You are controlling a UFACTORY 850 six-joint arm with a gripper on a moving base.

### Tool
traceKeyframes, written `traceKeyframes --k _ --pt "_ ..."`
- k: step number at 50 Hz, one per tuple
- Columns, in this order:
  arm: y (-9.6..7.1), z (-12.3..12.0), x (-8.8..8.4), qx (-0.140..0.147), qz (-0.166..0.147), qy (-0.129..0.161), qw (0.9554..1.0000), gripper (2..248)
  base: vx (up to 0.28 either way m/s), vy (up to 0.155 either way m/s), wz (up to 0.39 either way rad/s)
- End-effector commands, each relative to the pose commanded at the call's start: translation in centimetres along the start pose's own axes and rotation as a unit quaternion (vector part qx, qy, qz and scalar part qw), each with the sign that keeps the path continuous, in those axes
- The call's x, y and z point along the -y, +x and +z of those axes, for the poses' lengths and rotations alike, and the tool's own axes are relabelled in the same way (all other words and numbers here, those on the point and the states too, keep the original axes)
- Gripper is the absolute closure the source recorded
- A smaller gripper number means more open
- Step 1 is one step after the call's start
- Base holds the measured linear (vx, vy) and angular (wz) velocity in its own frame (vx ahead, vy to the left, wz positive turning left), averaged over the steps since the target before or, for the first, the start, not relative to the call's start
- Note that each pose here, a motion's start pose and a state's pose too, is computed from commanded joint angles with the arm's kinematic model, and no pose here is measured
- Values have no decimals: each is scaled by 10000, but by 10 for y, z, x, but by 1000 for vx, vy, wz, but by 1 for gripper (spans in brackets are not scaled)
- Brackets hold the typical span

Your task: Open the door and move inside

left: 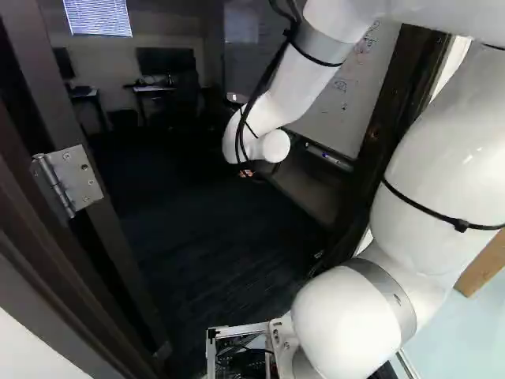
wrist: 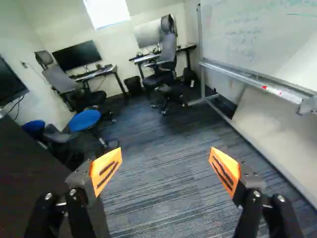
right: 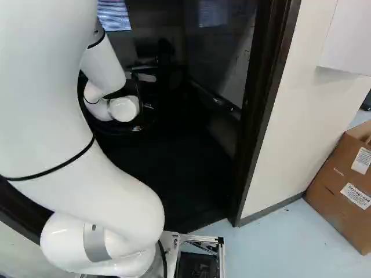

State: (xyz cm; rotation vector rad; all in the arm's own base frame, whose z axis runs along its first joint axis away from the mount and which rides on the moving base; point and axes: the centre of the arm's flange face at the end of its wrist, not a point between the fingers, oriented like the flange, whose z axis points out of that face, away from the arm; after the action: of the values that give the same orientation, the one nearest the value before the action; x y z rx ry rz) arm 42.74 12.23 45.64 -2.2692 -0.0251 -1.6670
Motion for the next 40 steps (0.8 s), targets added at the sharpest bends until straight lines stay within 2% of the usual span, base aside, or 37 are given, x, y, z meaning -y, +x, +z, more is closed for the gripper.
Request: traceKeyframes --k 20,40 --pt "2 -17 -28 -85 182 -372 9991 3 0 0 0" --pt "2 -33 -48 -77 -77 -379 9992 3 0 0 0"
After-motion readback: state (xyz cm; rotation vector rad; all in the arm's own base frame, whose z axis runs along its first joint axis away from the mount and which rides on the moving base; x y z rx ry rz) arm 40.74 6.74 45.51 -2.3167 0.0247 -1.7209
